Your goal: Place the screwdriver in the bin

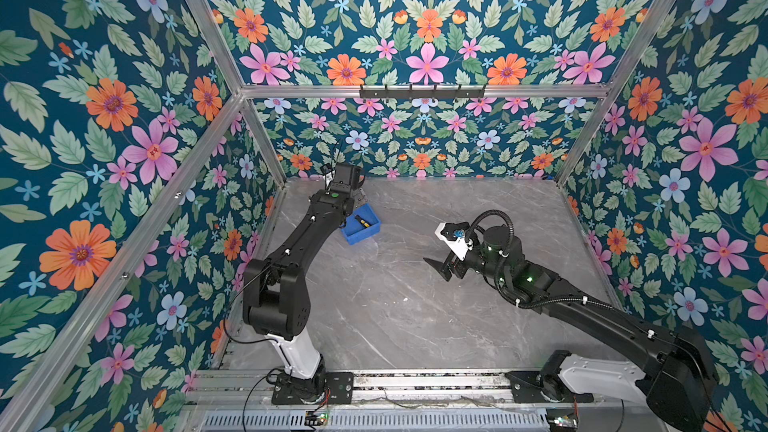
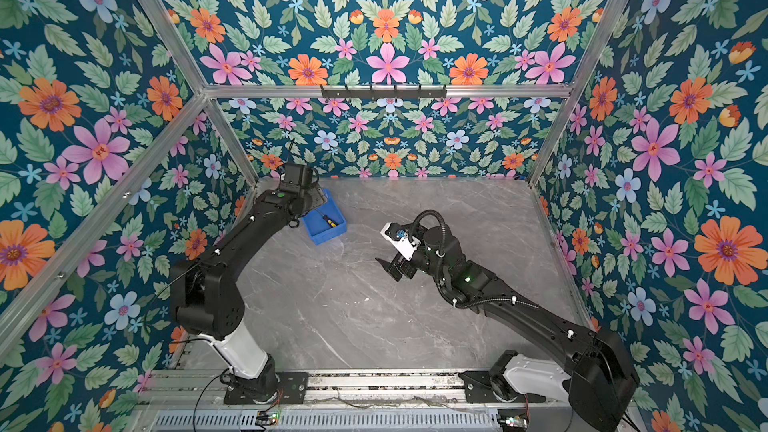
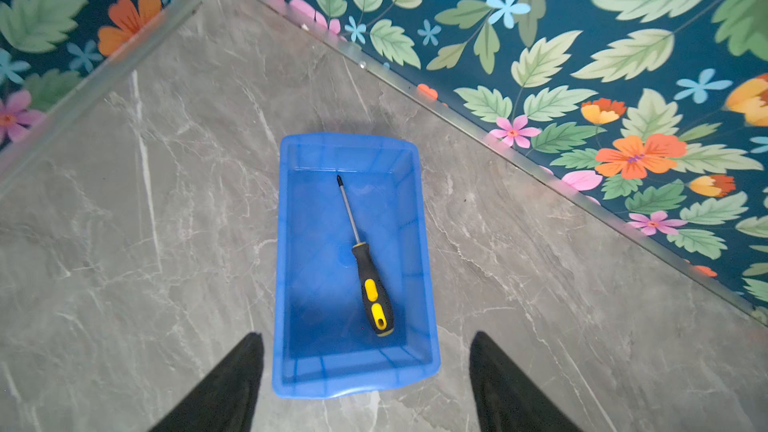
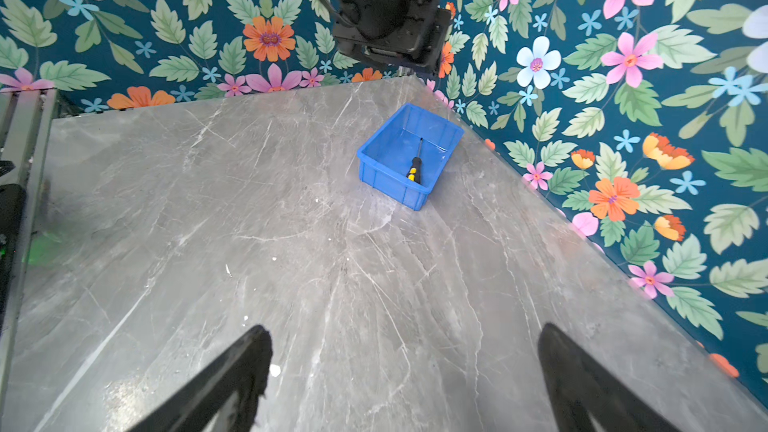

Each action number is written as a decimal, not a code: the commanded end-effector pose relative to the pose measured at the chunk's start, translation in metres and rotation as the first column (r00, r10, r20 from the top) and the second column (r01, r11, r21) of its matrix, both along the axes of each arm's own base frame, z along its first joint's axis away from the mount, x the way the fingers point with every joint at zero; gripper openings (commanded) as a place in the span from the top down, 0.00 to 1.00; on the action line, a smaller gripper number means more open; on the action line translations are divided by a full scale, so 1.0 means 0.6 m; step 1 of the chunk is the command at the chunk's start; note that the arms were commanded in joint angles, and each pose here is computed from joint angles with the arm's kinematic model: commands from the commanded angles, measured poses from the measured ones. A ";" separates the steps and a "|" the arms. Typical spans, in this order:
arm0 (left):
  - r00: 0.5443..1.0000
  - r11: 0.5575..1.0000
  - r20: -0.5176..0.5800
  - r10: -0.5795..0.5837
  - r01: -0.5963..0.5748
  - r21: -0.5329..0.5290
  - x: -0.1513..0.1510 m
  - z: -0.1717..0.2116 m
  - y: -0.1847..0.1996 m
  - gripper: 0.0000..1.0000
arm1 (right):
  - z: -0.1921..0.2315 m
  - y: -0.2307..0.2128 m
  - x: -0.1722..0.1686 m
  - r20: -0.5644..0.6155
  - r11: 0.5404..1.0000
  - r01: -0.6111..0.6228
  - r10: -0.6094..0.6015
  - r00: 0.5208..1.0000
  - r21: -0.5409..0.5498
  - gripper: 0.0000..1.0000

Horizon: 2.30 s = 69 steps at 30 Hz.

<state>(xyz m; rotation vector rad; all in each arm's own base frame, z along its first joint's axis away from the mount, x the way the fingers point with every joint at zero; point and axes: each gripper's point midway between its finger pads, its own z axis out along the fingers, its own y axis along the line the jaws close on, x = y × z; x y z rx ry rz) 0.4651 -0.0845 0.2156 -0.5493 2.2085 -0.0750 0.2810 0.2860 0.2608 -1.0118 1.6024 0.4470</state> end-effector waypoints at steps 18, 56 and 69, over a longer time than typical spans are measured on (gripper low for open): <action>0.896 0.911 0.351 -0.271 0.121 0.394 -0.154 -0.033 0.056 0.03 | -0.059 -0.247 0.089 -0.108 0.852 0.483 -0.471 0.875 0.201 0.01; 0.888 0.912 0.432 -0.159 -0.035 0.409 -0.137 -0.166 0.195 0.00 | -0.274 -0.486 0.159 -0.282 0.539 0.829 -0.781 0.557 0.145 0.01; 0.890 0.908 0.426 -0.162 -0.035 0.417 -0.136 -0.167 0.195 0.00 | -0.275 -0.486 0.158 -0.280 0.539 0.830 -0.782 0.556 0.142 0.01</action>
